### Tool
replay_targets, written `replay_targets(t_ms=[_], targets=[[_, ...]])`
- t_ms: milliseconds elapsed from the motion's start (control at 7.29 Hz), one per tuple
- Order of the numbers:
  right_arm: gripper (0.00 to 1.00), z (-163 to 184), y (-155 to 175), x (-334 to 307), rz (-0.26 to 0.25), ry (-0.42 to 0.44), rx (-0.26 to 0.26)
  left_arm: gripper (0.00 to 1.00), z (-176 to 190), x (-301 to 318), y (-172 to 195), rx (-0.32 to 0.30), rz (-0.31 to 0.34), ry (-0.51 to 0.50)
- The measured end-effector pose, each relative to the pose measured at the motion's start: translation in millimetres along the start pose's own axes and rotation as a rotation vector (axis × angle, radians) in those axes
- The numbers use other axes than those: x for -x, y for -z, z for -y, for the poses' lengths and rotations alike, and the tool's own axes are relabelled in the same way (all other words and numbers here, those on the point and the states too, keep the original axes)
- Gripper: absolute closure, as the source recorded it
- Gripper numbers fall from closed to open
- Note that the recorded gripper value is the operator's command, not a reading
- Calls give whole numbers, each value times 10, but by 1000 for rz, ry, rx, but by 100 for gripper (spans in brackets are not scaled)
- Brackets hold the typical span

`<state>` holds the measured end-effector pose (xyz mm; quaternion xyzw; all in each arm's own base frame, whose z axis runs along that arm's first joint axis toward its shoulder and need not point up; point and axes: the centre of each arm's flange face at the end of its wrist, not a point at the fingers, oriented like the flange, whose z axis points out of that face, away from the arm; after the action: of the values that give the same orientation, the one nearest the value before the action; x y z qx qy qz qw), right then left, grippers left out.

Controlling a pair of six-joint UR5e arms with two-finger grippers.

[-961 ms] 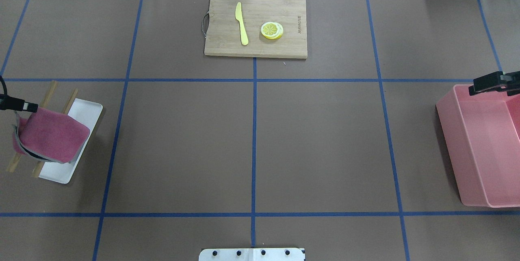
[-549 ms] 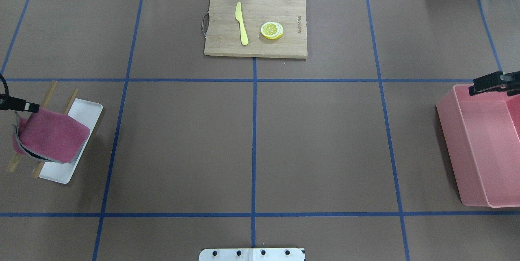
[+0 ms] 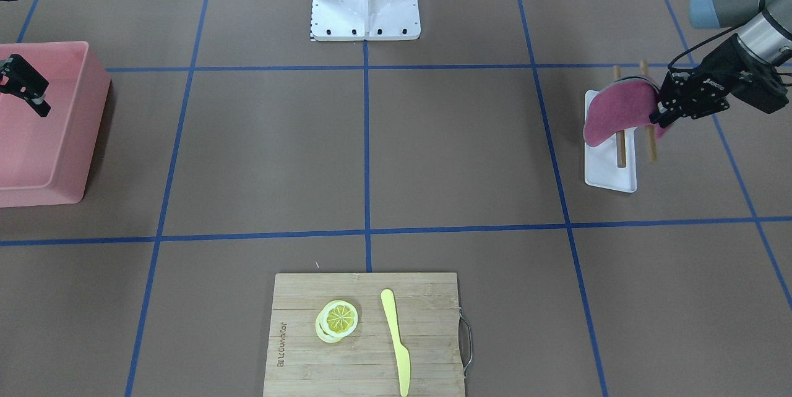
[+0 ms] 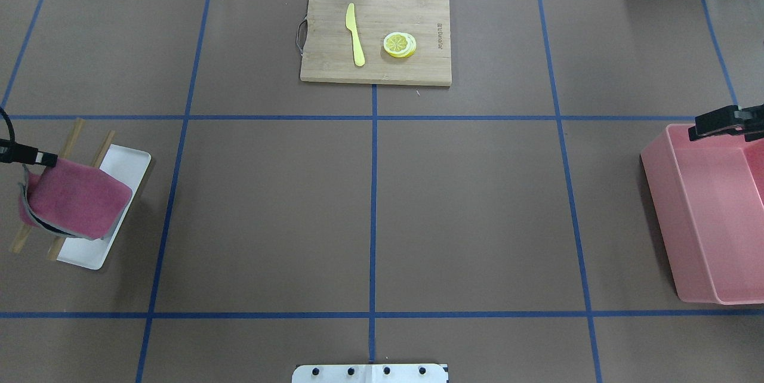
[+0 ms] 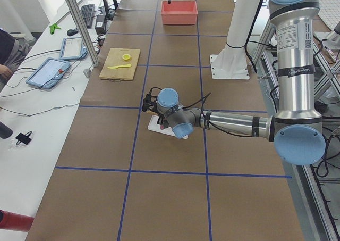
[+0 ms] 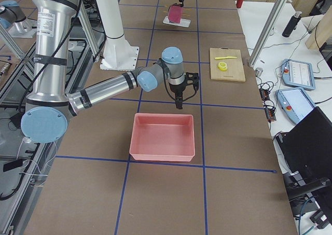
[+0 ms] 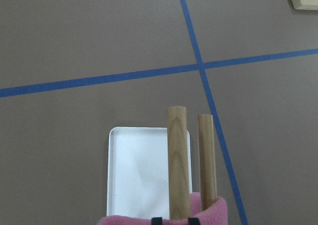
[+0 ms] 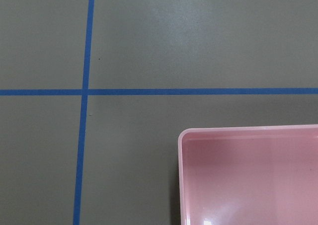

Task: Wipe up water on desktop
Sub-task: 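Lower the left gripper onto the pink cloth on the white tray and grasp it, then lift the pink cloth with the left gripper while the right gripper approaches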

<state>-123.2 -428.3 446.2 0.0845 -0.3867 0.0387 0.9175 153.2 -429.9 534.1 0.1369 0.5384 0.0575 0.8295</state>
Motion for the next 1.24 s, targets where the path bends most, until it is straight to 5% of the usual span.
replay_targets(t_ms=[275, 961, 1235], targets=[[0, -1, -4, 0, 0, 0, 1, 100, 19, -24, -9, 0, -4, -1], [0, 29, 26, 71, 10, 12, -9, 100, 67, -101, 82, -10, -17, 0], [0, 152, 61, 444, 32, 75, -52, 100, 354, -327, 259, -57, -45, 136]])
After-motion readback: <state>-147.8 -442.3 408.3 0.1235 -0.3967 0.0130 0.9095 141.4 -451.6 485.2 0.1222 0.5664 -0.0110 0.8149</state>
